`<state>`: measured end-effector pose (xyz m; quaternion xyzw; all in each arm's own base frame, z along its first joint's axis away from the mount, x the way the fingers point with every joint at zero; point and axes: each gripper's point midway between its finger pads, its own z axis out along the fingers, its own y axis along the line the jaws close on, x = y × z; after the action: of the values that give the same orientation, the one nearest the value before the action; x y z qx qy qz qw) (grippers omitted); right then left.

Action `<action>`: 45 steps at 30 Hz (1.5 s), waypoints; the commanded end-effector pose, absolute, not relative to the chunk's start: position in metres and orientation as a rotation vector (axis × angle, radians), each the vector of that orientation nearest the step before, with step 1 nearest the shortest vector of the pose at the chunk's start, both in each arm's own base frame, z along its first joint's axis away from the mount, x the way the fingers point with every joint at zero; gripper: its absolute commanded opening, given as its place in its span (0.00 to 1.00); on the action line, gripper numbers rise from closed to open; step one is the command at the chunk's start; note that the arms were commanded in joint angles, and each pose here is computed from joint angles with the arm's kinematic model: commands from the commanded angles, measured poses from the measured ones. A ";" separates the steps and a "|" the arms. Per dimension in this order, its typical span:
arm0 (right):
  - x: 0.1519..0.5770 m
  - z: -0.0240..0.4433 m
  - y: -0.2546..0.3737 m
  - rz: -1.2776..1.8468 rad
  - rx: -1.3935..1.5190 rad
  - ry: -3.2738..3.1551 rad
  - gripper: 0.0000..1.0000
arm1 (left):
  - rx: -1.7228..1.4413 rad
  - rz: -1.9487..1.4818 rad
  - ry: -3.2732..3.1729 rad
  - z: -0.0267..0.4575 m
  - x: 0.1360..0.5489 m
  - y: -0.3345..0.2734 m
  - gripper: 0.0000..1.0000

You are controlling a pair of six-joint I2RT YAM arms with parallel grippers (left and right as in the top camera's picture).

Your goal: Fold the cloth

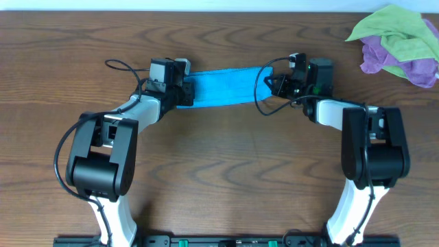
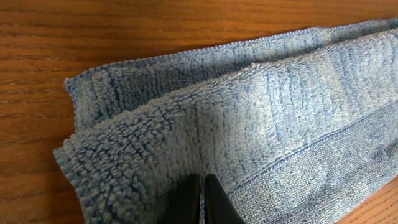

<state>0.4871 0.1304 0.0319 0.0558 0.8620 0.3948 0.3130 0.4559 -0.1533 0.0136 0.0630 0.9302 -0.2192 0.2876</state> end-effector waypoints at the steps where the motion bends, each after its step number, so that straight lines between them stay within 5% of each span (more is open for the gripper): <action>1: 0.491 0.042 0.144 1.122 0.097 2.251 0.01 | 0.195 -0.575 2.474 0.014 0.461 -0.154 0.06; 15: 0.488 0.053 0.170 1.200 0.040 2.260 0.02 | 0.191 -0.565 2.475 0.014 0.461 -0.152 0.06; 18: 0.488 0.049 0.165 1.177 0.047 2.274 0.25 | 0.191 -0.565 2.475 0.014 0.461 -0.152 0.06; 20: 0.489 0.048 0.160 1.169 0.057 2.275 0.29 | 0.191 -0.565 2.475 0.014 0.461 -0.152 0.06; 22: 0.492 0.048 0.152 1.151 0.078 2.272 0.47 | 0.191 -0.565 2.475 0.014 0.461 -0.152 0.06; 24: 0.494 0.047 0.145 1.144 0.096 2.270 0.49 | 0.191 -0.565 2.476 0.014 0.461 -0.152 0.06; 30: 0.492 0.035 0.119 1.076 0.153 2.324 0.99 | 0.191 -0.566 2.476 0.014 0.461 -0.152 0.06; 45: 0.475 0.010 0.095 0.969 0.309 2.505 0.99 | 0.191 -0.566 2.475 0.014 0.461 -0.152 0.06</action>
<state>0.4843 0.1067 0.0295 0.0819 0.8917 0.3748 0.2403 0.4560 -0.1532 0.0135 0.0629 0.9303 -0.2188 0.2877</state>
